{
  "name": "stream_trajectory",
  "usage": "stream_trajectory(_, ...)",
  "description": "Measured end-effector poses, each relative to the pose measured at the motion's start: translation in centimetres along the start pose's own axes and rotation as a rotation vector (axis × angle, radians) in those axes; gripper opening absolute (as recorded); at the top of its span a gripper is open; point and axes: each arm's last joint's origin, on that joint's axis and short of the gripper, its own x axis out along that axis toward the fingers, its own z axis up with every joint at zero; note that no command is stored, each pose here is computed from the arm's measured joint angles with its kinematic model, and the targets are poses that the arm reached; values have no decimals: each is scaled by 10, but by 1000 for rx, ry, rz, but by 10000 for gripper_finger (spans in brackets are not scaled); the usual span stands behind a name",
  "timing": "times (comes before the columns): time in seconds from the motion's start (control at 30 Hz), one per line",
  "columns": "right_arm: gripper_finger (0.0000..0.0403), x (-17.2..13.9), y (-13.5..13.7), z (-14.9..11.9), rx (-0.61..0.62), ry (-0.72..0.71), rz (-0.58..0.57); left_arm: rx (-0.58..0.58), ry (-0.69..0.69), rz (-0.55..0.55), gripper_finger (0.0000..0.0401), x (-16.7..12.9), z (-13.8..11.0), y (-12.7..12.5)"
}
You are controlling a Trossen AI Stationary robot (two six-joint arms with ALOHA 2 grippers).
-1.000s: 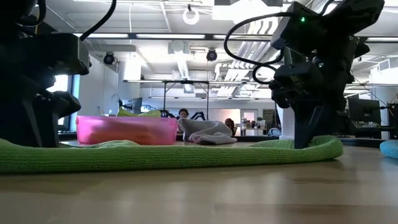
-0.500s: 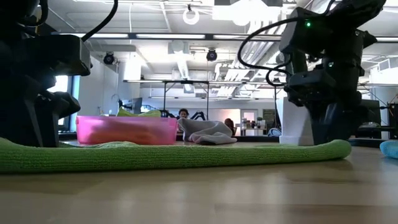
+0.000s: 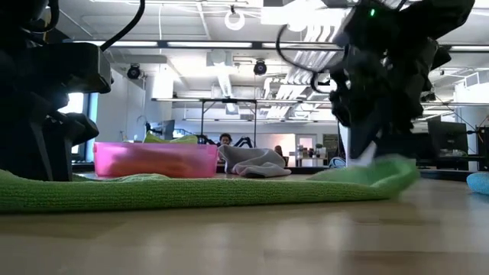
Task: Fold microfiber towels
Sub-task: Fold the green towel on the table
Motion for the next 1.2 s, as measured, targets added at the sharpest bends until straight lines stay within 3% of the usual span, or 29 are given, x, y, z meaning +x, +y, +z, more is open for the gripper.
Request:
stream_trajectory(0.07,195,2,3,1,-31,-14,32,1,0,1,124,0,0,0)
stream_trajectory(0.23,162,10,-3,2,-46,-20,-15,3,-2,-1,124,0,0,0)
stream_trajectory(0.57,10,15,-10,1,-60,-8,-87,0,-1,-3,124,0,0,0)
stream_trajectory(1.0,2,7,-17,-2,-98,20,-188,46,-11,-134,124,-11,26,-25)
stream_trajectory(1.1,1,-2,-15,-3,-117,33,-293,45,-23,-150,124,-13,31,-29)
stream_trajectory(1.2,1,-15,-14,-3,-144,50,-469,43,-32,-157,124,-15,34,-31)
